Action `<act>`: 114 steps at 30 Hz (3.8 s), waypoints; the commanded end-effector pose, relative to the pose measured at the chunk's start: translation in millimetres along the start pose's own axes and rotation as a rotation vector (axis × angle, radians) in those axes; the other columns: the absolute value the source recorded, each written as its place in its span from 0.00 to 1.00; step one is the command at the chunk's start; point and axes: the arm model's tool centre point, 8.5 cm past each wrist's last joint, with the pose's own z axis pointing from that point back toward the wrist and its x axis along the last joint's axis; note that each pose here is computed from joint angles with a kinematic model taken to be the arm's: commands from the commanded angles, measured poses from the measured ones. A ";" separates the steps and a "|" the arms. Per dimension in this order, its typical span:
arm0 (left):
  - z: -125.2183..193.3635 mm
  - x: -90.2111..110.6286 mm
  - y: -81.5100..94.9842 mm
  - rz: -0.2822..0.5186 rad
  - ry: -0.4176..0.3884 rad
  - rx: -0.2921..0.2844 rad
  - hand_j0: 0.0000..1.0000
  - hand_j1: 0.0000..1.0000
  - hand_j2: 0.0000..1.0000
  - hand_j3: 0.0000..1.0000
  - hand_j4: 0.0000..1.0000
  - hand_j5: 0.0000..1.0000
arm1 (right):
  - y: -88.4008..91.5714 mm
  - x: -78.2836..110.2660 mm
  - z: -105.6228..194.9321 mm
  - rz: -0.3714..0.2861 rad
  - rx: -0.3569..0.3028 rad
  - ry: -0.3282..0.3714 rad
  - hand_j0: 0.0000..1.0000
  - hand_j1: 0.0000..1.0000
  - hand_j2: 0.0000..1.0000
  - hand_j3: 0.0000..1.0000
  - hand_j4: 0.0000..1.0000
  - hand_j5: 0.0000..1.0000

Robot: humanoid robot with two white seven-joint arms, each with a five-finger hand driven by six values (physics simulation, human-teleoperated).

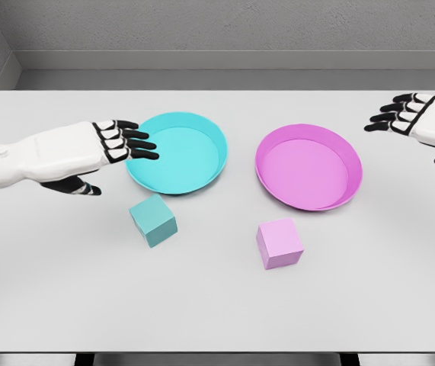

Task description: Place the blocks in the corresponding plates according to their colors

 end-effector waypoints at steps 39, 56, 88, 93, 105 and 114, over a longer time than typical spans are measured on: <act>-57.1 21.6 -59.1 0.048 -0.066 -0.269 1.00 1.00 1.00 1.00 1.00 1.00 | -35.4 96.2 -131.4 0.218 0.135 -0.446 1.00 1.00 1.00 1.00 1.00 1.00; -61.8 1.6 -85.6 0.043 -0.009 -0.330 1.00 1.00 1.00 1.00 1.00 1.00 | 0.0 136.3 -156.4 0.218 0.231 -0.577 1.00 1.00 1.00 1.00 1.00 1.00; -73.8 10.6 -88.8 0.013 -0.064 -0.330 0.53 0.53 0.53 0.53 0.53 0.53 | 34.7 152.4 -161.4 0.252 0.320 -0.610 0.98 0.98 0.98 0.98 0.98 0.98; -74.1 11.5 -84.6 -0.002 -0.081 -0.326 0.51 0.51 0.51 0.51 0.51 0.51 | 34.3 153.3 -162.1 0.253 0.318 -0.612 0.89 0.89 0.89 0.89 0.89 0.89; -75.2 -5.3 -49.5 -0.062 -0.074 -0.283 0.41 0.41 0.41 0.41 0.41 0.41 | 37.0 152.5 -160.6 0.251 0.326 -0.611 0.83 0.83 0.83 0.83 0.83 0.83; -80.6 -53.1 -24.4 -0.052 0.040 -0.241 0.42 0.42 0.42 0.42 0.42 0.42 | 26.6 146.7 -160.7 0.254 0.298 -0.590 0.79 0.79 0.79 0.79 0.79 0.79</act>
